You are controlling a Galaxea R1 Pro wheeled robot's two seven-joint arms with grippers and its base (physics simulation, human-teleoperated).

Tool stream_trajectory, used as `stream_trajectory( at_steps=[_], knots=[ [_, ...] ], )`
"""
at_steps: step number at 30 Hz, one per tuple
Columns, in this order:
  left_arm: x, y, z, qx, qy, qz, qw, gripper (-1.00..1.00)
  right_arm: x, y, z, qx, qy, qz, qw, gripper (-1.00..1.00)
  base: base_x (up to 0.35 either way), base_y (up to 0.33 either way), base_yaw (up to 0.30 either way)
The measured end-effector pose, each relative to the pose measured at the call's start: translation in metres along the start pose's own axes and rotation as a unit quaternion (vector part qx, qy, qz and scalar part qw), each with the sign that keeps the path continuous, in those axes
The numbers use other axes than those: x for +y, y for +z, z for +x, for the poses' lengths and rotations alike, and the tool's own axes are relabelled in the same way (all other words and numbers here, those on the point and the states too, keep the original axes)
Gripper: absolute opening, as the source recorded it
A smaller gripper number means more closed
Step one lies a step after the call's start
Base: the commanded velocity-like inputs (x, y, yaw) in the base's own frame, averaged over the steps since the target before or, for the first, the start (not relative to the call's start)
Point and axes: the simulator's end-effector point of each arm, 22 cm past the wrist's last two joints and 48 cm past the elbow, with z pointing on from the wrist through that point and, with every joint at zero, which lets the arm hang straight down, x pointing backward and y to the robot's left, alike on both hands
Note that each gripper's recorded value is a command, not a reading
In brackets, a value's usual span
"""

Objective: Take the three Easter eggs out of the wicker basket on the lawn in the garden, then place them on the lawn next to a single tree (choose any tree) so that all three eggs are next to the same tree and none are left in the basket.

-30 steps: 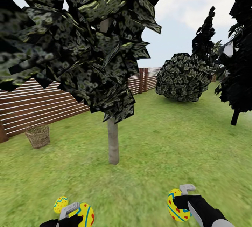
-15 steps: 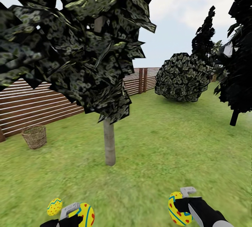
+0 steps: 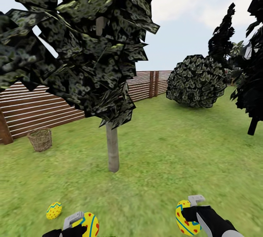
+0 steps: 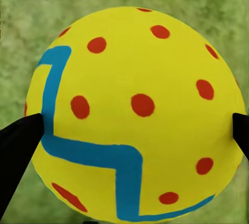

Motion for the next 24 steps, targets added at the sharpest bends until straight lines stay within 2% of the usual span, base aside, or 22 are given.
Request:
stream_trajectory(
  at_steps=[6, 24],
  knots=[
    [-0.0001, 0.0001, 0.0, 0.0, 0.0, 0.0, 1.0, -1.0, 0.0009, 0.0001, 0.0003, 0.0, -0.001, -0.001, 1.0, -1.0, 0.002, -0.329, 0.295],
    [-0.0007, 0.0, 0.0003, 0.0, 0.0, 0.001, 1.0, -1.0, 0.0012, 0.0, 0.0004, 0.0, -0.001, -0.001, 1.0, -1.0, 0.088, -0.329, 0.295]
  ],
)
